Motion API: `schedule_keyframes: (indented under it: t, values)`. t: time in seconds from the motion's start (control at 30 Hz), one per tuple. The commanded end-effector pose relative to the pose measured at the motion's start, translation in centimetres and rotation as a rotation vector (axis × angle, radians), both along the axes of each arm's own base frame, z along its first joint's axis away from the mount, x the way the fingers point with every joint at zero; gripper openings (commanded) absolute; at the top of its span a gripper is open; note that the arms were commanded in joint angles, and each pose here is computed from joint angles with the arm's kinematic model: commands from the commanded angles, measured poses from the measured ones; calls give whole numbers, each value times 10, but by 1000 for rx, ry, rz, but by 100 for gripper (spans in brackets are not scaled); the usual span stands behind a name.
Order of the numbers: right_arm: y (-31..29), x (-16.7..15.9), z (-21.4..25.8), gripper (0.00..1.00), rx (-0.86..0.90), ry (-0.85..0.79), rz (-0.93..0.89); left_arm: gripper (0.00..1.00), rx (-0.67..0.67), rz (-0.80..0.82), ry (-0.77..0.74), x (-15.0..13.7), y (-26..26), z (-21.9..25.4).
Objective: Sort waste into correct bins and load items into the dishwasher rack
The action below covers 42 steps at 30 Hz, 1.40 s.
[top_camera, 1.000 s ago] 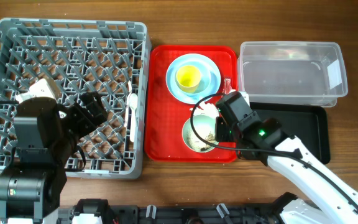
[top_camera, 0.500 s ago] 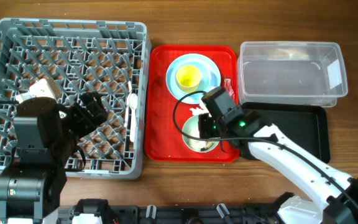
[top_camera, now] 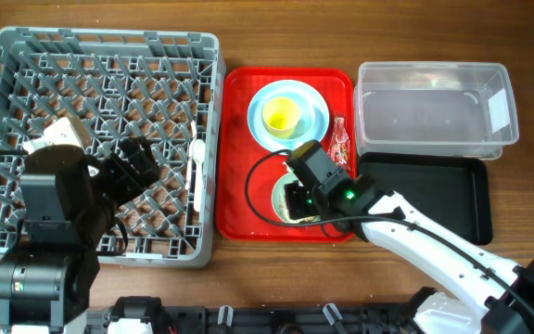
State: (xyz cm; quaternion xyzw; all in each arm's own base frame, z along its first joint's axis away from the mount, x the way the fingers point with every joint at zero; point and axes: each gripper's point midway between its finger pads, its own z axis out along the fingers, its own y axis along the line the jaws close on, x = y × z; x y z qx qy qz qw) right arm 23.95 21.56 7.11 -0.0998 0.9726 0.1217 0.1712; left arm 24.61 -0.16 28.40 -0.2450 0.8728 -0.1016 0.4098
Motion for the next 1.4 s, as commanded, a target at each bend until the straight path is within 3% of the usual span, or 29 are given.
schedule_keyframes:
  t: [0.0, 0.27, 0.57, 0.73, 0.97, 1.23, 1.37]
  values:
    - [-53, 23, 0, 4, -248, -141, -175, 100, -11, 9, -18, 0, 1, 6]
    - [-71, 23, 0, 5, -337, -162, -197, 100, -11, 9, -18, 0, 1, 6]
    - [-88, 4, -34, 5, -371, -121, -201, 100, -11, 9, -18, 0, 1, 6]
    - [-68, -1, -40, 5, -278, -78, -146, 100, -11, 10, -18, 0, 1, 6]
    - [5, -5, -29, 4, 9, -75, 190, 100, -11, 9, -18, 0, 1, 6]
    - [-2, 5, -27, 6, -45, -128, 178, 100, -11, 9, -18, 0, 1, 6]
    - [-3, 26, -8, 17, -78, -215, 155, 100, -11, 9, -18, 0, 1, 6]
